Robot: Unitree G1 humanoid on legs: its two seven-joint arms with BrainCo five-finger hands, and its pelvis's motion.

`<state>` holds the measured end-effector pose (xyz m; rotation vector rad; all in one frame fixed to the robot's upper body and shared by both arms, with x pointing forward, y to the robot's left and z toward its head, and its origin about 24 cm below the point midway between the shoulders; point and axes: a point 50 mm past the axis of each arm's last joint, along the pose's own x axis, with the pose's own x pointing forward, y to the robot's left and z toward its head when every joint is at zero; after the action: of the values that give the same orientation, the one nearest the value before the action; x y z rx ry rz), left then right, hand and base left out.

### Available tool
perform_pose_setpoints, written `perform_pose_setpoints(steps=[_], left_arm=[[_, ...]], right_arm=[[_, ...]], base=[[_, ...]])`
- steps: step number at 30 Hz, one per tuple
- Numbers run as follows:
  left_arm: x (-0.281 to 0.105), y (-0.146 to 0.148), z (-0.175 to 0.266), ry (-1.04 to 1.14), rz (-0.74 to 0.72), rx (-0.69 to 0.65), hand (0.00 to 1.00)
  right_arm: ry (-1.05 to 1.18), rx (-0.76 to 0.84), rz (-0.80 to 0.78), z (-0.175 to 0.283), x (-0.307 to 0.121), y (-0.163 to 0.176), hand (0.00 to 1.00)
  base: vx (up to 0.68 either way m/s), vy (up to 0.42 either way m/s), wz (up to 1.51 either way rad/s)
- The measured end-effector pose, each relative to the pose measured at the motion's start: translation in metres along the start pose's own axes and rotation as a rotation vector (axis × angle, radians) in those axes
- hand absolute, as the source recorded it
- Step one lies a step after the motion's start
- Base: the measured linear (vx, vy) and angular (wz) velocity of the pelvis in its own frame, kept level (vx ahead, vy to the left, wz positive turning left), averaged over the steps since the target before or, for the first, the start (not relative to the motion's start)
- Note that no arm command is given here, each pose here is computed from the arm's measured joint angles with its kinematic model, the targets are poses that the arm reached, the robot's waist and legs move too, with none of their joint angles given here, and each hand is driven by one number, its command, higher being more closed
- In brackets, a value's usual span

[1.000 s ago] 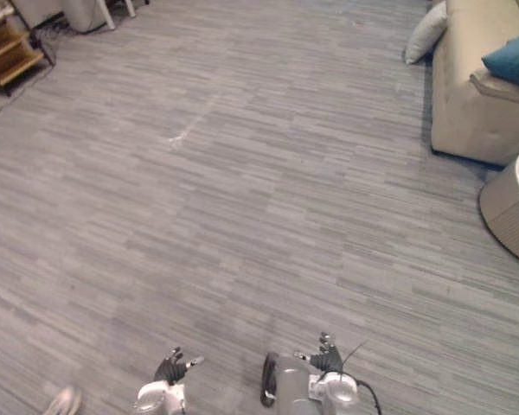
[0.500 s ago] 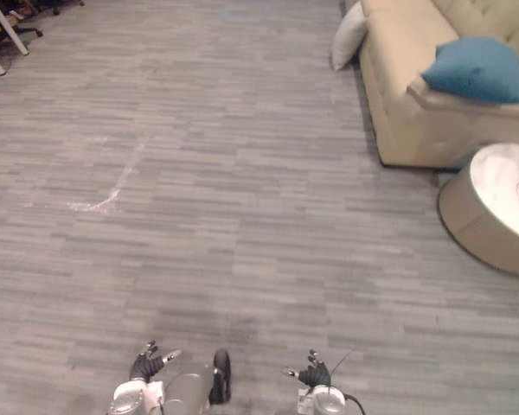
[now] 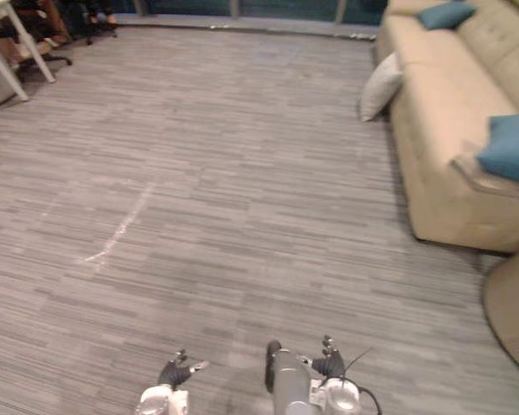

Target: Pick up cushions and gather them together orderly.

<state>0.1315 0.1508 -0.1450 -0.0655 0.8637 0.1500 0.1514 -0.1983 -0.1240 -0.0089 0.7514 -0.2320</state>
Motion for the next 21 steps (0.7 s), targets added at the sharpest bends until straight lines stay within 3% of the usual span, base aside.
perform_pose_setpoints(steps=[8,13,21], left_arm=[[0.0,0.008,0.024,-0.127,0.037,-0.042,0.0],[0.0,0.016,0.025,-0.127,0.046,-0.027,0.0],[0.003,0.025,0.016,-0.062,0.077,-0.01,0.0]], right_arm=[[0.041,0.0,0.053,-0.007,-0.001,0.022,0.0],[0.112,0.004,0.058,-0.023,-0.004,0.027,0.0],[0.134,0.017,0.004,-0.038,-0.014,0.008,0.0]], base=[[0.62,-0.102,-0.38],[0.68,0.223,-0.73],[0.67,0.2,0.35]])
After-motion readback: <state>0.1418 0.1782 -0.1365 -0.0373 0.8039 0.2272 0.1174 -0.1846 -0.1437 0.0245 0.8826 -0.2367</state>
